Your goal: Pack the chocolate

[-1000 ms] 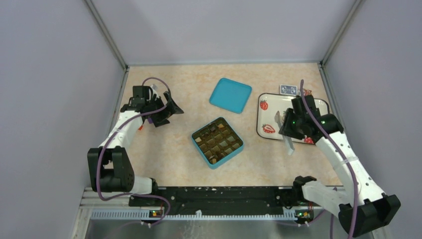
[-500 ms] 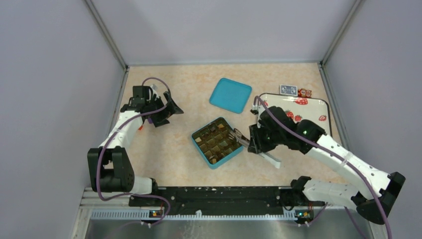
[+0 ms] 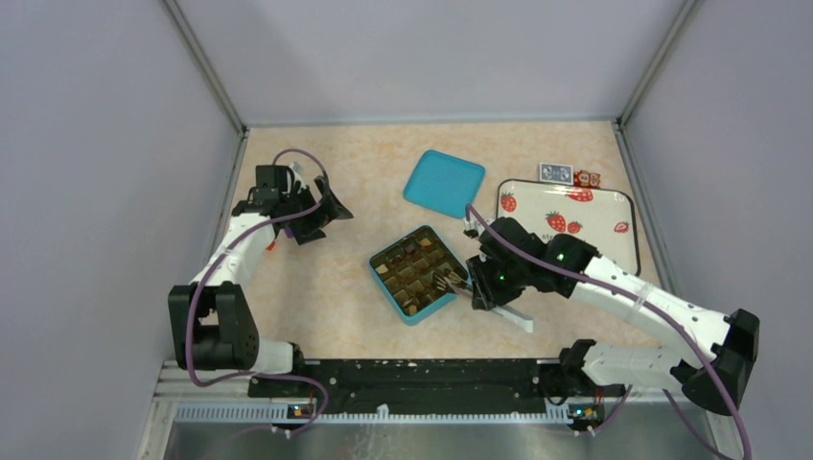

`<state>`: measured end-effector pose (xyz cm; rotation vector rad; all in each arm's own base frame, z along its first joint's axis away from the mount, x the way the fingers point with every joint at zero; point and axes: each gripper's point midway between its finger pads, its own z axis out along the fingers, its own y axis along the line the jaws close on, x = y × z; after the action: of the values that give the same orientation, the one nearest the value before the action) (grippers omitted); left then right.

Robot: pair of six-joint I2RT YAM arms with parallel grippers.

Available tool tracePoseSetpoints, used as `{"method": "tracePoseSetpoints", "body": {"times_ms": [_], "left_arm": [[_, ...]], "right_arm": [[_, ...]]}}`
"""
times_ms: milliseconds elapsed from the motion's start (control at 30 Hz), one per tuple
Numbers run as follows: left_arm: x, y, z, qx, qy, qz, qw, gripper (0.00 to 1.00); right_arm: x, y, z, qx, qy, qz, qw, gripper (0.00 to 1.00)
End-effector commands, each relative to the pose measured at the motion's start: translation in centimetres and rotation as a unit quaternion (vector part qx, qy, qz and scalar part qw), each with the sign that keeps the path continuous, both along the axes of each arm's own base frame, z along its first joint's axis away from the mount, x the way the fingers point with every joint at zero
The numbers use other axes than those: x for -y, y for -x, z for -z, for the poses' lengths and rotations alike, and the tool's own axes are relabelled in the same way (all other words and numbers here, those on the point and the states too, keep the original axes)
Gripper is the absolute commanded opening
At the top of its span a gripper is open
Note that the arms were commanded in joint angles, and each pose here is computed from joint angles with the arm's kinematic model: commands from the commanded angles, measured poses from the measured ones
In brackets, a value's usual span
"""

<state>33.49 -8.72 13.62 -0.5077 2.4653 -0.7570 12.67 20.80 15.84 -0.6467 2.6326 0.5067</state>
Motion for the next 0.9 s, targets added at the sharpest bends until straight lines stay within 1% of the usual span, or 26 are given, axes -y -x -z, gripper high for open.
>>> {"method": "tracePoseSetpoints", "body": {"times_ms": [0,67,233,367,467,767,867], "left_arm": [[-0.3,-0.6,-1.9,0.038,-0.006,0.0,0.999,0.98],[-0.3,-0.7,-2.0,0.038,-0.005,0.0,0.999,0.98],[-0.2,-0.7,-2.0,0.038,-0.005,0.001,0.999,0.98],[-0.2,-0.6,-2.0,0.039,-0.005,0.002,0.999,0.98],[-0.2,-0.7,-2.0,0.039,-0.005,0.002,0.999,0.98],[-0.2,-0.7,-2.0,0.039,-0.004,0.004,0.999,0.98],[-0.2,-0.7,-2.0,0.038,-0.004,0.004,0.999,0.98]], "right_arm": [[-0.7,-0.2,-0.5,0.018,-0.011,-0.014,1.0,0.19],[-0.6,-0.2,-0.5,0.019,-0.008,-0.013,1.0,0.22],[-0.9,-0.4,-0.5,0.019,-0.012,-0.013,1.0,0.34],[-1.0,-0.6,-0.7,0.023,-0.013,-0.011,1.0,0.39],[-1.0,-0.7,-0.9,0.027,-0.015,-0.01,0.999,0.4],[-1.3,-1.3,-1.8,0.045,-0.026,-0.007,0.999,0.4],[-1.0,-2.0,-2.5,0.065,-0.023,0.006,0.998,0.4]]}}
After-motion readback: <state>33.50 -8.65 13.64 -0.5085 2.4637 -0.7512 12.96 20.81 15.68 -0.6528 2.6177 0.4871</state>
